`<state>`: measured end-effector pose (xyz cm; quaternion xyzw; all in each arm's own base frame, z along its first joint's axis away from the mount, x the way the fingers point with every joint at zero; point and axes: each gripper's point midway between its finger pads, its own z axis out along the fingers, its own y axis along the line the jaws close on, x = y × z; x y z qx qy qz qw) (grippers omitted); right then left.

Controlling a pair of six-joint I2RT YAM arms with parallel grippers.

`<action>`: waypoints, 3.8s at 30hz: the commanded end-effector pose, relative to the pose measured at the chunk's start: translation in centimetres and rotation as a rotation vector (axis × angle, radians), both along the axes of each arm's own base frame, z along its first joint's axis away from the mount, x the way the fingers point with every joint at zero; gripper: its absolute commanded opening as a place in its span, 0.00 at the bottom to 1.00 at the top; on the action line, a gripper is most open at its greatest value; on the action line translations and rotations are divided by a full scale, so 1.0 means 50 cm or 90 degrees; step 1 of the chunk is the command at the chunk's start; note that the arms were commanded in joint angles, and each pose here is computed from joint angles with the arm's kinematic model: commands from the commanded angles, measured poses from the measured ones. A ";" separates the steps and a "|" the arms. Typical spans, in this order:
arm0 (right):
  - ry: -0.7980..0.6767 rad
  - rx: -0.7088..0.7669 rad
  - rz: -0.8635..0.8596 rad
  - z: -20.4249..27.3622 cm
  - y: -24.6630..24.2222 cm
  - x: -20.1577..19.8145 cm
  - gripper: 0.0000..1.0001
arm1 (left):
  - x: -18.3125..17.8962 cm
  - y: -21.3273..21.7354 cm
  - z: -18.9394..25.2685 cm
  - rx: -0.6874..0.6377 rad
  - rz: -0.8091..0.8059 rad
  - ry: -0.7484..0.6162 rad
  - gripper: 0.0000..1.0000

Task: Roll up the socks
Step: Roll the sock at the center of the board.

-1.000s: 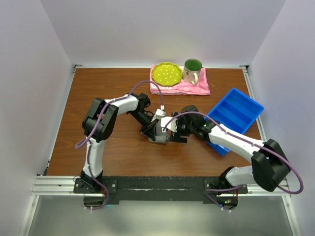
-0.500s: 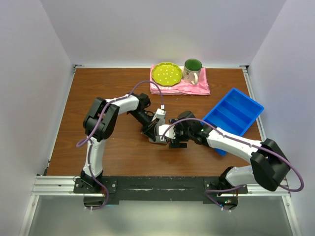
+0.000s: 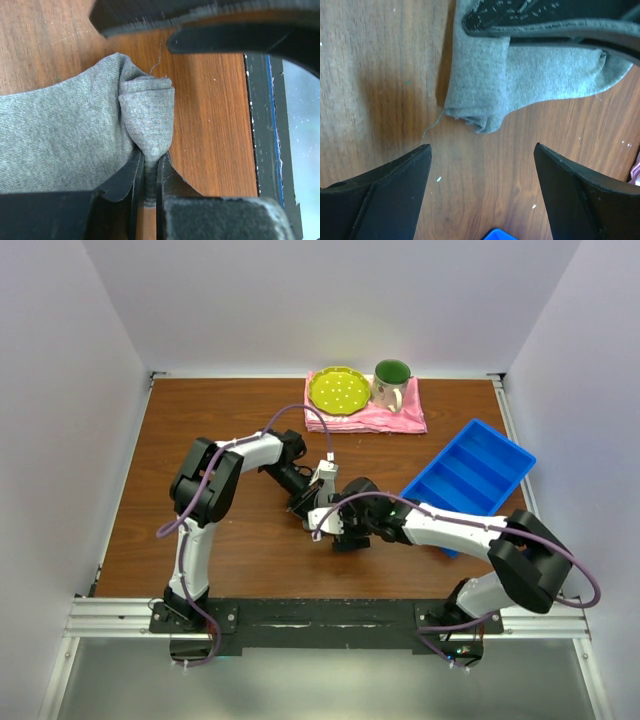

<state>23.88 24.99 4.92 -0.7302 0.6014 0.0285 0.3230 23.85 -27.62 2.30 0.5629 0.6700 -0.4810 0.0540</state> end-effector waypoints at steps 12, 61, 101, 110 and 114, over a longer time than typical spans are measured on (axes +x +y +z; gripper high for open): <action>-0.045 0.012 0.035 0.005 0.072 -0.005 0.83 | 0.007 0.077 -0.154 0.165 -0.034 -0.052 0.00; 0.019 -0.012 0.047 -0.062 0.110 -0.022 0.10 | 0.012 0.078 -0.156 0.171 -0.021 -0.067 0.46; 0.025 -0.021 0.034 -0.078 0.103 -0.021 0.01 | 0.275 0.202 0.155 0.017 0.307 -0.394 1.00; 0.021 -0.022 0.031 -0.079 0.102 -0.019 0.00 | 0.352 0.297 0.349 -0.103 0.459 -0.387 1.00; 0.021 -0.020 0.029 -0.077 0.105 -0.017 0.00 | 0.349 0.321 0.388 -0.136 0.419 -0.347 1.00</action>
